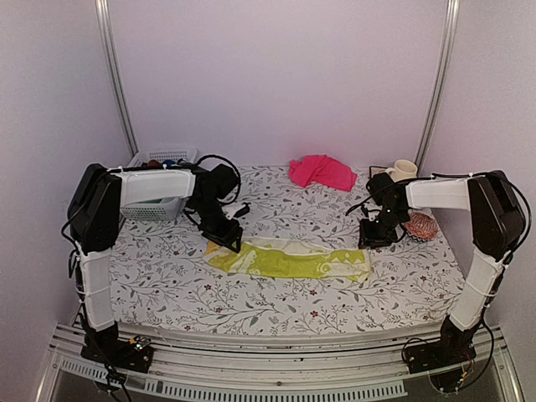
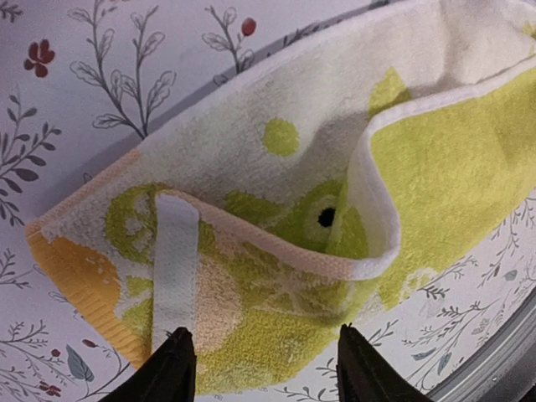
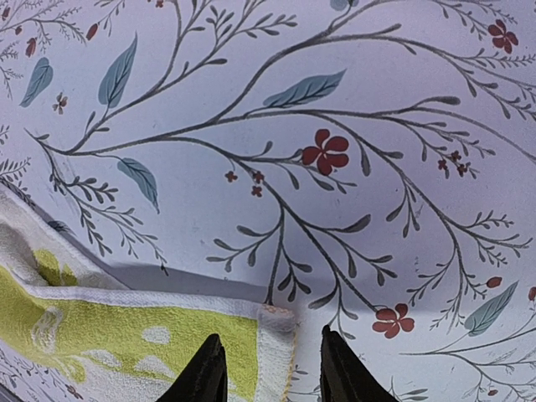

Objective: Roll the towels
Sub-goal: Pick up the towel from the center of the board.

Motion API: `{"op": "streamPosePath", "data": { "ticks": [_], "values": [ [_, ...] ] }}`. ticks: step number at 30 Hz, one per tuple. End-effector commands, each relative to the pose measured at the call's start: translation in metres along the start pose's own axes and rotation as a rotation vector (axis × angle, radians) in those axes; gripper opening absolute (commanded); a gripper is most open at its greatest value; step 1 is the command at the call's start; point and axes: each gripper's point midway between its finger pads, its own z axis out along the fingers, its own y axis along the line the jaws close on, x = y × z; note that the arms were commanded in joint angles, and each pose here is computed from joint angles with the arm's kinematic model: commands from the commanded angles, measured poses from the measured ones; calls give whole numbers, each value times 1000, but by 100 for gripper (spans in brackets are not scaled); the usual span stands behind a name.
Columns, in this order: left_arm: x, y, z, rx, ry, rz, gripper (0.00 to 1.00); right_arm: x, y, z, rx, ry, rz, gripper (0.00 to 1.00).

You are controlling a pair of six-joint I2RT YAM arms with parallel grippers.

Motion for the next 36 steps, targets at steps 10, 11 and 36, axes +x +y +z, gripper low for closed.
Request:
{"op": "streamPosePath", "data": {
  "ticks": [10, 11, 36],
  "values": [
    [-10, -1, -32, 90, -144, -58, 67, -70, 106, -83, -246, -348, -356, 46],
    [-10, 2, -32, 102, -152, -75, 67, -75, 119, -90, -271, -373, -388, 47],
    [10, 44, 20, 185, -118, -232, 54, -69, 196, -114, -397, -434, -553, 52]
  ]
}}
